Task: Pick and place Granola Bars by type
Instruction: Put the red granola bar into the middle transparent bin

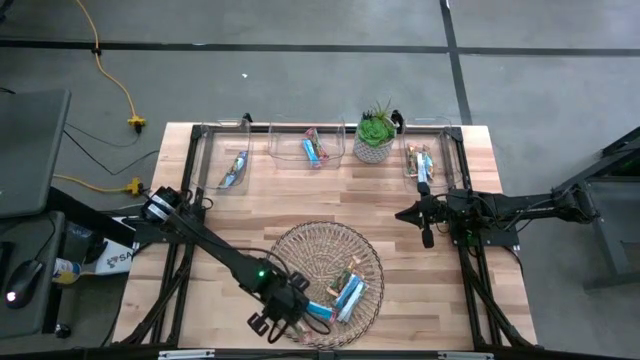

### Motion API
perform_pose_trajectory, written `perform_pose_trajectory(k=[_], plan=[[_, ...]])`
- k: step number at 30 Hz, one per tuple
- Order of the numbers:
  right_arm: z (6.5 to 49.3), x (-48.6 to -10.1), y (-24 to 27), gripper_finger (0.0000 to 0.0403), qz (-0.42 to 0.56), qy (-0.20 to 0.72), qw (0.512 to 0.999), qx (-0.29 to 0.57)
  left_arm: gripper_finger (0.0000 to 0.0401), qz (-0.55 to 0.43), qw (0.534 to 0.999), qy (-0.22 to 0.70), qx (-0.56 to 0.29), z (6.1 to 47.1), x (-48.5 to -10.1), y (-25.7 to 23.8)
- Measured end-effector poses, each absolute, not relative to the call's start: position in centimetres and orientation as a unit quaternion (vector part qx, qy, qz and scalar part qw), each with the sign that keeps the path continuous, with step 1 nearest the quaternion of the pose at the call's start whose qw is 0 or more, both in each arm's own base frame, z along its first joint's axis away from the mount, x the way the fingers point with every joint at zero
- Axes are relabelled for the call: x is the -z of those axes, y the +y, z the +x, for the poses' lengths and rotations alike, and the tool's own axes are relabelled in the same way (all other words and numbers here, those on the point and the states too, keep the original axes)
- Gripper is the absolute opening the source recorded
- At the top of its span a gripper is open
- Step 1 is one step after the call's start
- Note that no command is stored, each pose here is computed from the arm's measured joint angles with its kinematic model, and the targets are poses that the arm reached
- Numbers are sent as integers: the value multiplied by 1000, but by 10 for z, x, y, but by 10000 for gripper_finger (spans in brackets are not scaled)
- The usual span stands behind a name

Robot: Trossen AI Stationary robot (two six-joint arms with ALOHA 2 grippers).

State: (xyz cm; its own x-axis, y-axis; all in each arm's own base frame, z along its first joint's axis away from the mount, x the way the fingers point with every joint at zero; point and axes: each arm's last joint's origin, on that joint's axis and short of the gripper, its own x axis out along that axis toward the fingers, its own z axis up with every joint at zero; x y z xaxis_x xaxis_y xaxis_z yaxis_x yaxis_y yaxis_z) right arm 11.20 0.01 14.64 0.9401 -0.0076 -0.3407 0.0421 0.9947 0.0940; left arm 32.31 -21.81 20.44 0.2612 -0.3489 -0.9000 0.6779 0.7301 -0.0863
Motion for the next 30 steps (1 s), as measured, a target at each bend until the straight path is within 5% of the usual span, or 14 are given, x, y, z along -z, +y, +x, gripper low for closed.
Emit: perform_pose_trajectory(k=[9, 17, 30], plan=[[112, -146, 0, 12, 50, 173, 984, 13, 62, 100, 846, 391, 348, 349, -290, -236], [112, -146, 0, 12, 50, 173, 984, 13, 62, 42, 913, 184, 361, 362, -390, -244], [112, -146, 0, 12, 50, 173, 984, 13, 62, -36, 944, -66, 323, 354, -478, -240]])
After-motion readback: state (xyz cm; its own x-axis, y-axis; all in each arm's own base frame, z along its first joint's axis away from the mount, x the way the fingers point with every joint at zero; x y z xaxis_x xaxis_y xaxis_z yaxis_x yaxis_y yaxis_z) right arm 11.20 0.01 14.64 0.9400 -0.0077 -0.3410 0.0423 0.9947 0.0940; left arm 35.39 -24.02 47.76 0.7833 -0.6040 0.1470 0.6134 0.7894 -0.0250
